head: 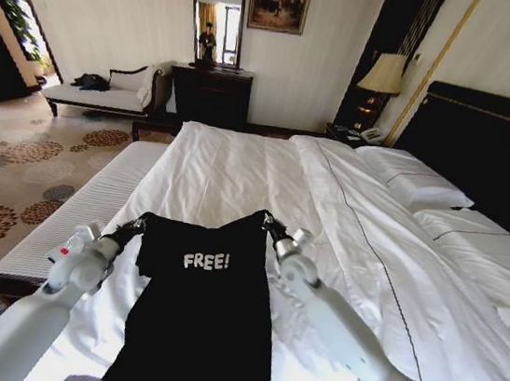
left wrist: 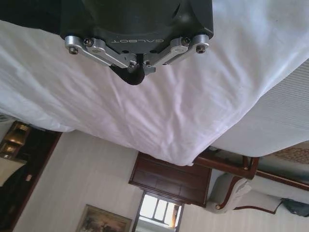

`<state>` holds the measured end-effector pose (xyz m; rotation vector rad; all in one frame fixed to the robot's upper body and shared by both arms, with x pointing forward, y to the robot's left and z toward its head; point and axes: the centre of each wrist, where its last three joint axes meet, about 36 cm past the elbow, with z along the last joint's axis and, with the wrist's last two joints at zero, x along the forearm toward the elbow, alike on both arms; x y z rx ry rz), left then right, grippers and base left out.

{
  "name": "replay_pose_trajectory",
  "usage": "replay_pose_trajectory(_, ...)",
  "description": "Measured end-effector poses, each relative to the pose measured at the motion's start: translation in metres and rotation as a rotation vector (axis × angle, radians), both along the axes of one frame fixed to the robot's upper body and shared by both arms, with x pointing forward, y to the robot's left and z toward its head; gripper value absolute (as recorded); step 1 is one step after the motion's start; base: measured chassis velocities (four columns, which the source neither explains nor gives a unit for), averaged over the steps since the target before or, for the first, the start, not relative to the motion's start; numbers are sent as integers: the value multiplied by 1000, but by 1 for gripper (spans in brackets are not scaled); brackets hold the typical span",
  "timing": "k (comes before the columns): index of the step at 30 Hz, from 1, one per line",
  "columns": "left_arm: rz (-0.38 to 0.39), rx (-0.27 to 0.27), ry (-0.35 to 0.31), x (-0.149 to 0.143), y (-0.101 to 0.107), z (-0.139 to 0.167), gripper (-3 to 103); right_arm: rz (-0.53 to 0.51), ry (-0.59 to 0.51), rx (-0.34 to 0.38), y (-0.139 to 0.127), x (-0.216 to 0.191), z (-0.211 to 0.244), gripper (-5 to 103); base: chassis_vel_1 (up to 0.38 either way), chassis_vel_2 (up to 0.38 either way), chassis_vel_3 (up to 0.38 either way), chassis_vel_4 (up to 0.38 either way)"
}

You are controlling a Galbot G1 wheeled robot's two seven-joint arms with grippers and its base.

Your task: Fold the clothes on the bed.

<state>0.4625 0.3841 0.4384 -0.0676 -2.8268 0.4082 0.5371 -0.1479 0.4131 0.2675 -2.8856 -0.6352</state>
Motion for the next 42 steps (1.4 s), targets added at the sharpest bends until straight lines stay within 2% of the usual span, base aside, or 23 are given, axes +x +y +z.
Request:
replay_pose_trajectory(2, 2, 1, 10, 6, 0, -5, 1, -6, 4, 1, 2, 4, -5, 0, 0, 0, 0, 0)
replay_pose_trajectory(5, 5, 4, 39, 43, -4, -31, 1, -30, 16, -2, 7, 24, -29, 0, 0, 0, 0, 0)
replay_pose_trajectory(8, 8, 1, 51, 56, -7, -41, 1, -40, 22, -11, 6, 31, -41, 0, 0, 0, 0, 0)
replay_pose_trajectory(9, 23, -5, 72, 72, -9, -56, 1, -52, 32, -26, 4, 39, -57, 0, 0, 0, 0, 0)
replay_pose_trajectory(11, 40, -17, 99, 84, -11, -69, 1, -72, 47, -45, -1, 47, -74, 0, 0, 0, 0, 0)
replay_pose_trajectory(19, 64, -49, 121, 108, -17, -80, 1, -159, 76, -74, -22, 60, -102, 0, 0, 0, 0, 0)
replay_pose_trajectory(33, 69, -37, 116, 100, -14, -84, 1, -144, 52, -73, -15, 57, -99, 0, 0, 0, 0, 0)
replay_pose_trajectory(37, 73, -39, 79, 90, -9, -78, -1, -137, 36, -81, -13, 54, -97, -2, 0, 0, 0, 0)
replay_pose_trajectory(38, 72, -39, 64, 85, -8, -75, 3, -132, 21, -79, -12, 51, -94, 3, 0, 0, 0, 0)
replay_pose_trajectory(40, 72, -37, 52, 83, -6, -72, 3, -129, 9, -74, -12, 49, -91, 3, 0, 0, 0, 0)
replay_pose_trajectory(42, 72, -32, 25, 74, -1, -67, 14, -120, -21, -52, -11, 44, -81, 14, 0, 0, 0, 0)
